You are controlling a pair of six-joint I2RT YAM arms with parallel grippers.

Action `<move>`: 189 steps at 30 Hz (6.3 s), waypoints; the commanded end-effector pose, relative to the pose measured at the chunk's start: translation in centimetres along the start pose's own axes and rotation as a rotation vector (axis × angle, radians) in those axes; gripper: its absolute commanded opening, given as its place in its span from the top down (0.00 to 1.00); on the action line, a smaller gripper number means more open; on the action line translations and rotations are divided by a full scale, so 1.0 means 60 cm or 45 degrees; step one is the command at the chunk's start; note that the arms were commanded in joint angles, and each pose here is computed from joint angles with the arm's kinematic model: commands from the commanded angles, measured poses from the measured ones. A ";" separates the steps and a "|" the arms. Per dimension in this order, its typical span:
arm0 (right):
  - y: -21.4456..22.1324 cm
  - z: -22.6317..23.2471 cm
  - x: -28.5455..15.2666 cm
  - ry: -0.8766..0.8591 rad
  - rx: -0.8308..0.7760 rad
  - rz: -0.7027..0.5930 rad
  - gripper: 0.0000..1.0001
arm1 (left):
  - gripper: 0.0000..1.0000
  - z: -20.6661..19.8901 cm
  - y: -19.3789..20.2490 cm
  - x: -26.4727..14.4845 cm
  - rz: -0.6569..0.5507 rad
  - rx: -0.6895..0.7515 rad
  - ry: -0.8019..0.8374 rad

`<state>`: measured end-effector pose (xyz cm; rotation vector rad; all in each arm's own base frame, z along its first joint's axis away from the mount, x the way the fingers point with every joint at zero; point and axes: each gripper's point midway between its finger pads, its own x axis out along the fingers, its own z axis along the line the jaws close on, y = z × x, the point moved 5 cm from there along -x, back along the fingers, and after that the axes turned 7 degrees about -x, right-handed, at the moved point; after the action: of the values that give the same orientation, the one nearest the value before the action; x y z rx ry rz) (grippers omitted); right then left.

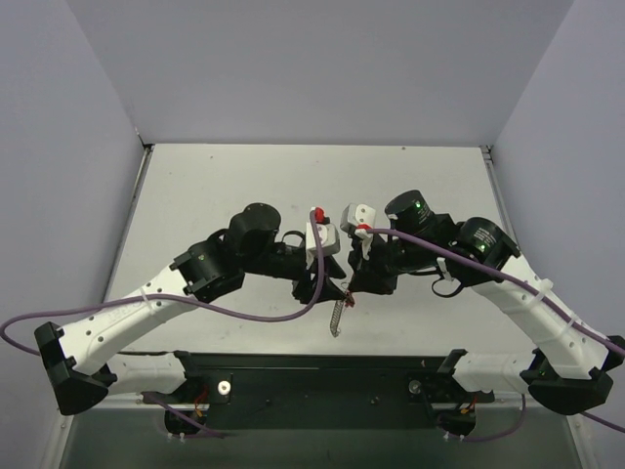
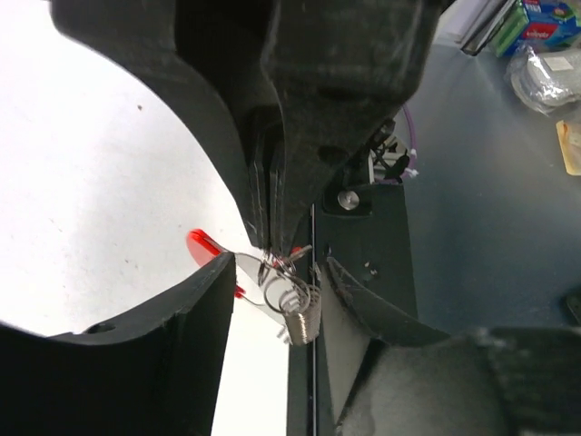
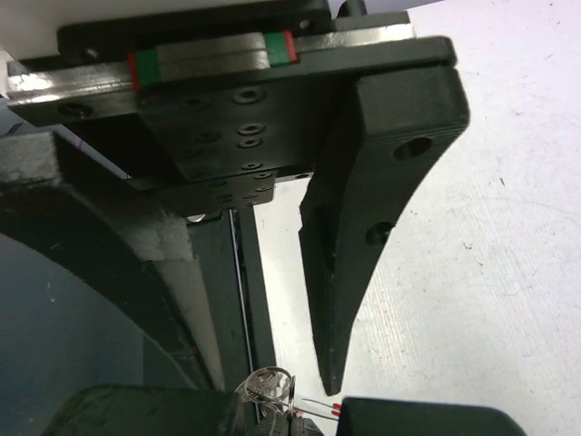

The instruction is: Put the keys on the keyring

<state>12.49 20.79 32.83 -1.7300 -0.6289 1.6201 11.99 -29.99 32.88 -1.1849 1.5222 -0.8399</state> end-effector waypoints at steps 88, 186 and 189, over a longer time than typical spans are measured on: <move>-0.034 0.002 -0.022 0.019 -0.052 -0.637 1.00 | 1.00 -0.053 -0.092 -0.051 -1.105 0.155 0.192; 0.111 -0.014 0.020 0.328 0.275 -0.553 0.00 | 0.92 0.208 0.306 0.117 -0.170 -0.282 -1.080; 0.112 -0.016 0.019 0.347 0.283 -0.552 0.00 | 0.62 0.183 0.304 0.113 -0.175 -0.288 -1.067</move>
<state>12.65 16.86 26.16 -1.5114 -0.5791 1.1301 18.77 -31.17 10.03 -1.5240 0.8763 -0.1937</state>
